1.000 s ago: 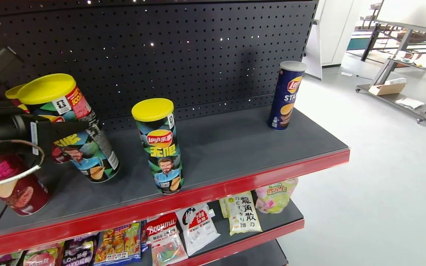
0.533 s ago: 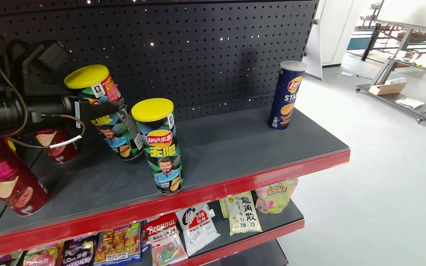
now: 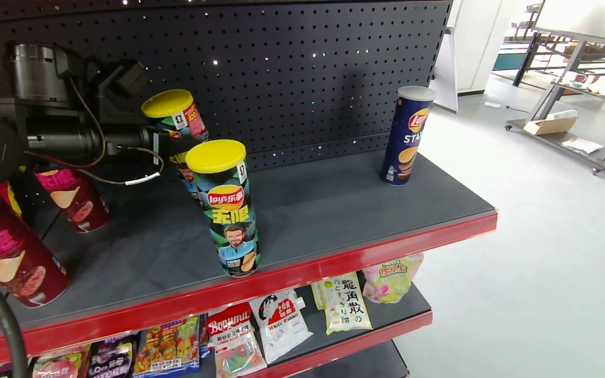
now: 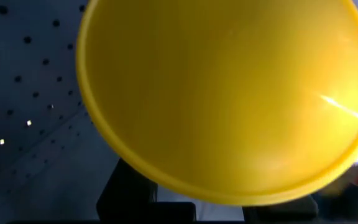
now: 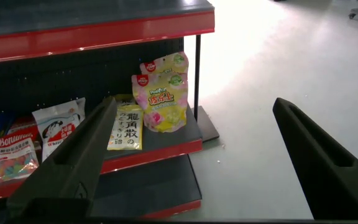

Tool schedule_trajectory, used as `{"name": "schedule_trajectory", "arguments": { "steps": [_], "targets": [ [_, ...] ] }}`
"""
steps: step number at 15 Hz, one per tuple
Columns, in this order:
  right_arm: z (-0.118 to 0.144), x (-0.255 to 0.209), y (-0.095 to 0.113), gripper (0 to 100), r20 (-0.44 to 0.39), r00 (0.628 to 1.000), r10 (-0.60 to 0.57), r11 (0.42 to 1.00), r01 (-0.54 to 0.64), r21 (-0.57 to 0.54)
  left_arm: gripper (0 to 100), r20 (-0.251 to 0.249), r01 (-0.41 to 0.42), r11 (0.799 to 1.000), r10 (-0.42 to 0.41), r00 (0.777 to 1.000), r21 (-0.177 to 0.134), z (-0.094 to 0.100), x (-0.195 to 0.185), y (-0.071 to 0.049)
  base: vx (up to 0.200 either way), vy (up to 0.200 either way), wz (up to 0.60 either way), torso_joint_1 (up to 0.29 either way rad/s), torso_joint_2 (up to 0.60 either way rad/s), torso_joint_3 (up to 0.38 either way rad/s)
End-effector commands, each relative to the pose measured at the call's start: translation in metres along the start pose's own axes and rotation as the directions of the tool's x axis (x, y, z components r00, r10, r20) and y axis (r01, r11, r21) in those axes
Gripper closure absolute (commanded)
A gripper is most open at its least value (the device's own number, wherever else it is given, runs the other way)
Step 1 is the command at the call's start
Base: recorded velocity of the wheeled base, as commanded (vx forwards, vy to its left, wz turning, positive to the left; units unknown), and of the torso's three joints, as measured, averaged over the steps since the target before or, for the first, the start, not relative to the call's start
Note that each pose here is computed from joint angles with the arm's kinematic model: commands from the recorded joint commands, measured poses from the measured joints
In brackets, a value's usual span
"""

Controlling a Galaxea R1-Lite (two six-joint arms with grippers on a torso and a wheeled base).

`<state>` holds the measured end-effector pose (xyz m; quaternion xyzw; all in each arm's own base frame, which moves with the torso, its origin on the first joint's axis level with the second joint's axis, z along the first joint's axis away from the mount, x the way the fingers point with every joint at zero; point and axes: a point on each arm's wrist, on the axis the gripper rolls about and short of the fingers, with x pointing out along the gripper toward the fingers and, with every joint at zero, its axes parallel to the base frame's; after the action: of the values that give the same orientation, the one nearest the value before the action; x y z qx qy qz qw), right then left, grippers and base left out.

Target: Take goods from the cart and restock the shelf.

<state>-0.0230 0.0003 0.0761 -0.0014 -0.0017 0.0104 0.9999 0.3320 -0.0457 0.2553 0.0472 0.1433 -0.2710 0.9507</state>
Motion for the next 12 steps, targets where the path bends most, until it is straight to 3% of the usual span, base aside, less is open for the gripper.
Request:
{"name": "schedule_trajectory", "arguments": {
  "steps": [1, 4, 12],
  "targets": [
    [0.000, 0.000, 0.000, 0, 0.000, 1.000, 0.001, 1.000, -0.001, 0.000, 100, -0.013, 0.011, 1.000, -0.011, 1.000, -0.003, -0.003, 0.014, 0.003, 0.000, 0.000, 0.00, 0.000, 0.00, 0.000],
    [0.000, 0.000, 0.000, 0, -0.002, 1.000, 0.001, 1.000, -0.001, 0.000, 100, -0.024, 0.029, 0.999, -0.028, 0.999, 0.039, -0.006, 0.023, 0.001, 0.000, 0.000, 0.00, 0.000, 0.00, 0.000],
    [0.000, 0.000, 0.000, 0, 0.000, 1.000, 0.001, 1.000, -0.001, 0.000, 100, -0.017, 0.088, 0.994, -0.087, 0.996, 0.072, -0.003, 0.035, -0.007, 0.000, 0.000, 0.00, 0.000, 0.00, 0.000]
  ]
}}
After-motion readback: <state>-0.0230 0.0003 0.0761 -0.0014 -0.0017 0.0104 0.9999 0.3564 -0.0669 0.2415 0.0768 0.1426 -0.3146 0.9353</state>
